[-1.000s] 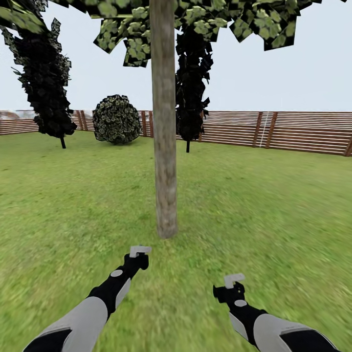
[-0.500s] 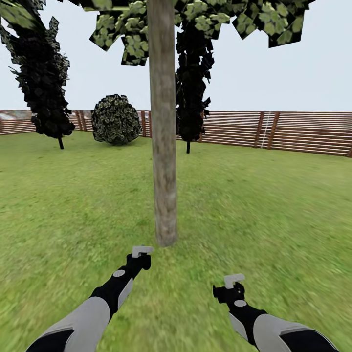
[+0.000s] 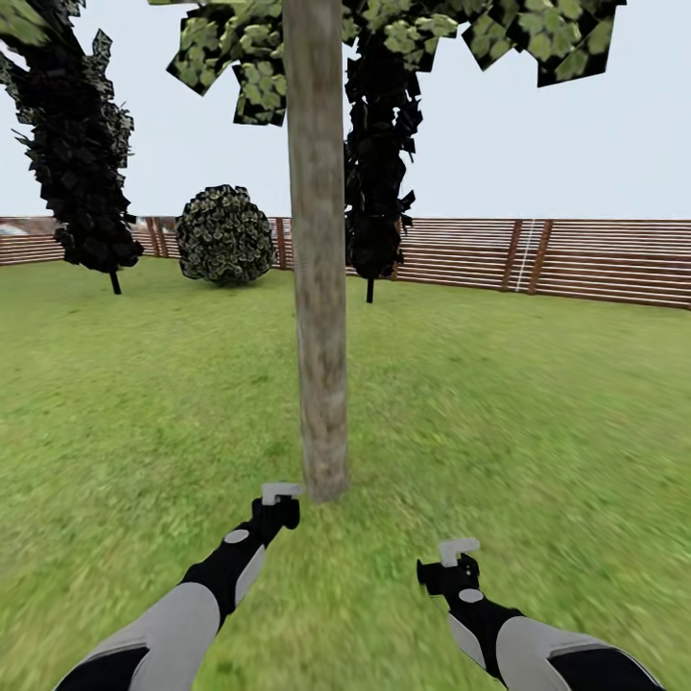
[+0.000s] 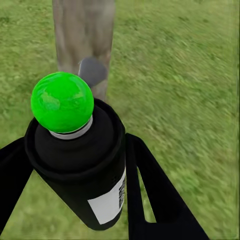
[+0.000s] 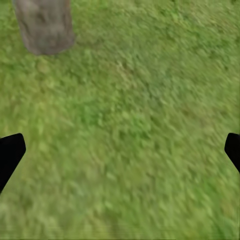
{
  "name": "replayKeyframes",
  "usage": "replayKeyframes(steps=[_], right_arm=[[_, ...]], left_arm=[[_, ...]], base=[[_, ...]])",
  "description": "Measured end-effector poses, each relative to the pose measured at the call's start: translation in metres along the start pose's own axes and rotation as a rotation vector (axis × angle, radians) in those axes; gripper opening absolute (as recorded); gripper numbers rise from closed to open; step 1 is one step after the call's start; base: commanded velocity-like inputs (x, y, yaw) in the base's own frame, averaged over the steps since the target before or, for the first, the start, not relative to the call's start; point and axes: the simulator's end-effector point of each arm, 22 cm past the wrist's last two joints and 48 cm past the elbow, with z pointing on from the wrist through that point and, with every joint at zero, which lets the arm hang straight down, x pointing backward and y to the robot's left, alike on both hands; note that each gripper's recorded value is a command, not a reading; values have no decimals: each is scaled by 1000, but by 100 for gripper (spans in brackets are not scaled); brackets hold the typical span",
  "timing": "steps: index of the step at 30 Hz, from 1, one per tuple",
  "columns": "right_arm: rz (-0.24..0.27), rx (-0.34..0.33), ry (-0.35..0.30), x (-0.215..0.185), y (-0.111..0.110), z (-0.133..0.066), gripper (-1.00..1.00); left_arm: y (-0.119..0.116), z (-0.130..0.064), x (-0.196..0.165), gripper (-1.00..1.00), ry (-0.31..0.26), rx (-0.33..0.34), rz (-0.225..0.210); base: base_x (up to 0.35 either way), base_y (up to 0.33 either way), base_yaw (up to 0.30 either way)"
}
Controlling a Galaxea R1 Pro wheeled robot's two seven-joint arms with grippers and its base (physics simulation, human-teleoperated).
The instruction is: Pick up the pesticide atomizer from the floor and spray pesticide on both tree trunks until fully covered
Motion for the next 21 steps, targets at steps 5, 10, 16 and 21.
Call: replayKeyframes(steps=[5, 10, 16, 21], right_arm=[[1, 2, 0, 0, -1, 0, 100], [36, 15, 7, 2, -5, 0, 100], [62, 23, 13, 3, -6, 0, 100], [63, 26, 17, 6, -8, 0, 100]], left_arm=[[-3, 1, -4, -100, -11, -4, -54], [17, 0, -3, -100, -11, -90, -71], [41, -4, -2, -100, -11, -216, -76], [26, -1, -2, -100, -11, -154, -76]], base=[[350, 0, 0], [350, 0, 0], [219, 0, 0], [126, 0, 0]])
